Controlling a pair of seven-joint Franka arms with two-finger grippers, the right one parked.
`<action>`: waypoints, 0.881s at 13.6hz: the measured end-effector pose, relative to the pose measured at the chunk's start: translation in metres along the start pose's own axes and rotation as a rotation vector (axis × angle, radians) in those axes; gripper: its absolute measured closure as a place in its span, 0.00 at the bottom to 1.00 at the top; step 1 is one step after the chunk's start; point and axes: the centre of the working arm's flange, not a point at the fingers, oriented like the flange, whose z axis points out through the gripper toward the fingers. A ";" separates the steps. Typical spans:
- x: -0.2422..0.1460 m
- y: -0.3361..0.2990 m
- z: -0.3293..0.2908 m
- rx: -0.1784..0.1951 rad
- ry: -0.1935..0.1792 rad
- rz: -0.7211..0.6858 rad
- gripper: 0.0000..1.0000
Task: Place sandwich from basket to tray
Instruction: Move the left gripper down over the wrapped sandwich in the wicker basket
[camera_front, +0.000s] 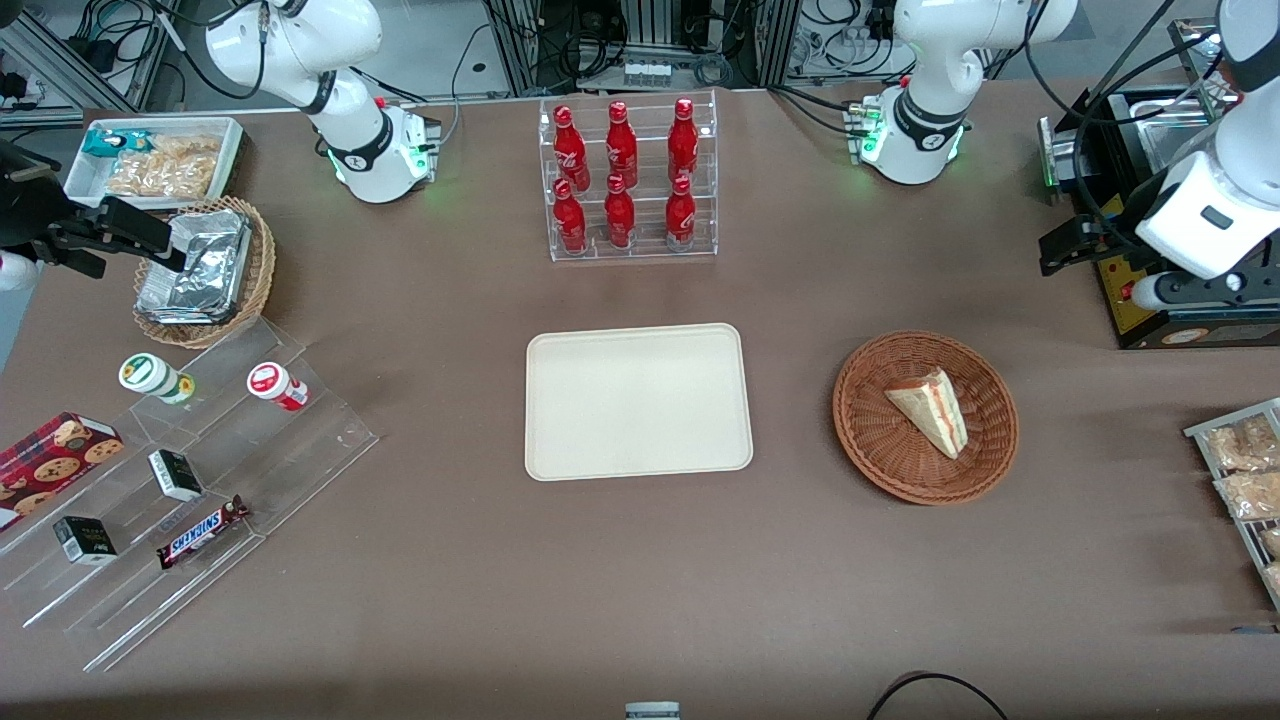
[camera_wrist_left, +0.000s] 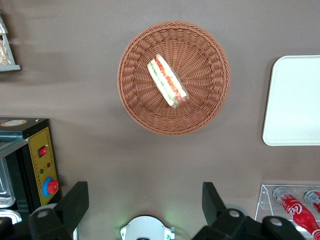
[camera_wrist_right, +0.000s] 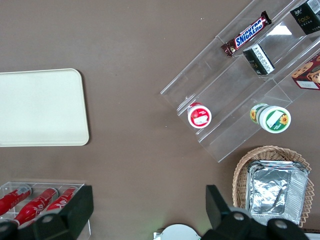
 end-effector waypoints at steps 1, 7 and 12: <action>0.002 0.001 0.002 -0.001 0.006 0.002 0.00; 0.032 0.011 0.083 0.007 -0.082 0.015 0.00; 0.047 0.022 0.183 0.001 -0.038 0.025 0.00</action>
